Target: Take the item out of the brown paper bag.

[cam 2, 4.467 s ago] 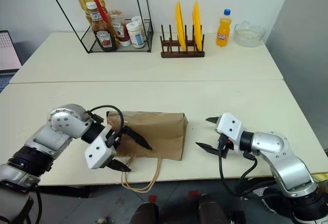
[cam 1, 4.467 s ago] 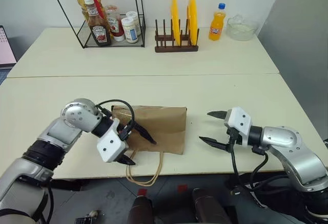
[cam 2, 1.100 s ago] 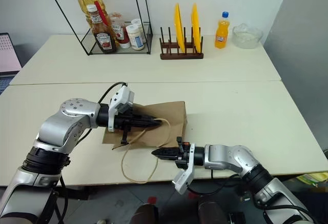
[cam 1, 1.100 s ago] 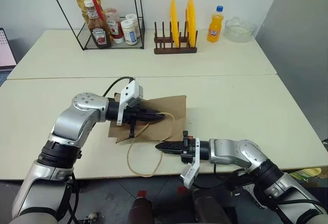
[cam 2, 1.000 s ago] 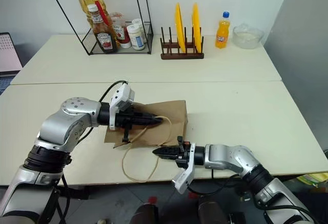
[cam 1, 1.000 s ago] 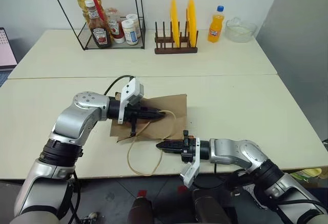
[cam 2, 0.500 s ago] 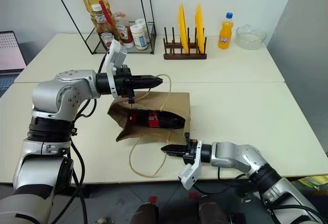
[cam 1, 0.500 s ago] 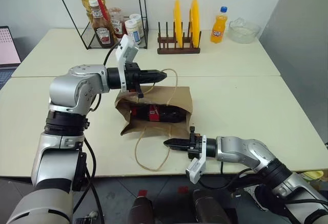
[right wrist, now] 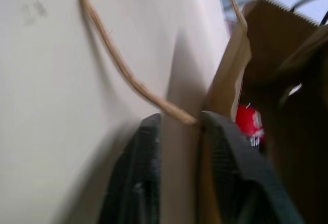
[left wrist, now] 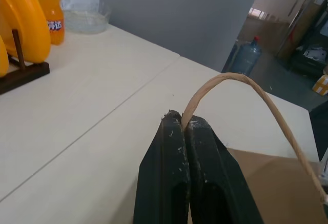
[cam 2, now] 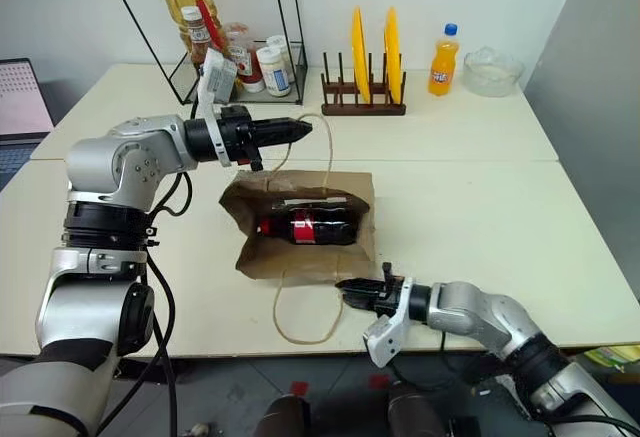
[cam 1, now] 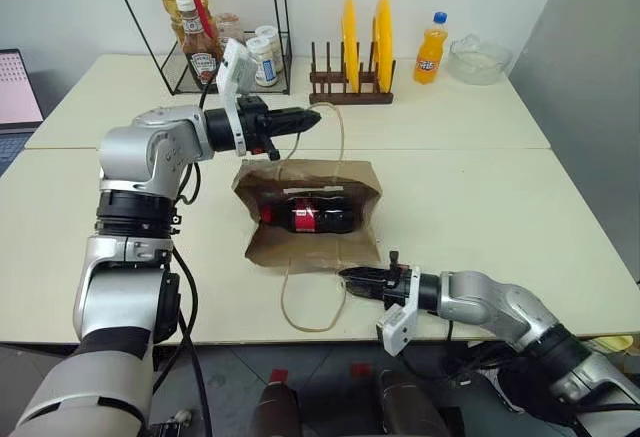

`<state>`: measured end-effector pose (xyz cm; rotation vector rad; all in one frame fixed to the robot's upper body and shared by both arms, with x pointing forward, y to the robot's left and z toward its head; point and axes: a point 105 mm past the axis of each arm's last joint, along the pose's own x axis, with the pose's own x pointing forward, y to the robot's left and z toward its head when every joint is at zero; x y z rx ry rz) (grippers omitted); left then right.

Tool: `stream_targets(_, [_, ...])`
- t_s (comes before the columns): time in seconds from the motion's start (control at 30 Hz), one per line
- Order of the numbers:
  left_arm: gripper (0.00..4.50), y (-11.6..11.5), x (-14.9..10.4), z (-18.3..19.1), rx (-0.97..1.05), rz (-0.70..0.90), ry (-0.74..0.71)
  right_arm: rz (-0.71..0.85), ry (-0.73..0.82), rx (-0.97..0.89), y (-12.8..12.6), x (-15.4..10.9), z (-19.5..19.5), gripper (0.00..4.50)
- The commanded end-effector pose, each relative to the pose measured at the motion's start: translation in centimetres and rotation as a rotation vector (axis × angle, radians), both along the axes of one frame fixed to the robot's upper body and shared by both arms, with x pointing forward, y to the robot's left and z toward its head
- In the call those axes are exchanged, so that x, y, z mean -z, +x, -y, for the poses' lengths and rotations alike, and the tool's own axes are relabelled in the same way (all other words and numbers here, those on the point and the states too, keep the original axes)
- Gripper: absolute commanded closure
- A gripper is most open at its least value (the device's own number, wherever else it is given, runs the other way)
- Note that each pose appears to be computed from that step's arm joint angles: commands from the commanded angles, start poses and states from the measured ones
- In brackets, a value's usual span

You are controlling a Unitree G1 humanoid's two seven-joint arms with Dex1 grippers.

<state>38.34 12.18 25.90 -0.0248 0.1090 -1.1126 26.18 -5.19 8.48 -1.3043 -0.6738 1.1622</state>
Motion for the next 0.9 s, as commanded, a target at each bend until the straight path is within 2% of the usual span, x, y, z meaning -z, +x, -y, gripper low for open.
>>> stream_targets(0.03, [4.50,-0.5,-1.6,0.1,0.023,0.068,-0.006,-0.001,0.130,0.056,0.1,-4.7,1.3,1.84])
stream_targets(0.2, [4.50,-0.5,-1.3,-0.1,0.030,0.063,-0.003,-0.135,0.228,0.155,-0.7,-8.1,3.6,0.07])
stream_targets(0.33, [4.50,-0.4,-1.2,-0.2,0.030,0.063,0.000,-0.326,0.262,0.198,-1.4,-9.4,4.1,0.03])
stream_targets(0.4, [4.50,-0.4,-1.2,-0.3,0.028,0.062,0.001,-0.382,0.312,0.220,-0.9,-10.7,4.2,0.03])
stream_targets(0.5, [4.50,-0.3,-1.3,-0.2,0.029,0.063,0.004,-0.499,0.410,0.181,-0.6,-13.0,3.0,0.60])
stream_targets(0.63, [4.50,0.0,-1.4,-0.2,0.028,0.074,0.015,-0.706,0.515,0.087,-1.1,-15.3,0.4,1.94])
stream_targets(0.77, [4.50,-0.1,-1.6,-0.4,0.028,0.073,0.023,-0.994,0.613,0.013,-1.3,-16.4,-1.3,3.49])
stream_targets(0.83, [4.50,-0.1,-1.6,-0.6,0.024,0.073,0.031,-1.117,0.614,-0.046,-1.9,-16.8,-2.4,4.17])
stream_targets(0.87, [4.50,-0.1,-1.5,-0.6,0.021,0.073,0.032,-1.152,0.608,-0.062,-2.0,-16.8,-2.8,4.47])
stream_targets(0.9, [4.50,0.0,-1.5,-0.7,0.014,0.072,0.032,-1.184,0.606,-0.073,-2.0,-16.7,-3.3,4.47])
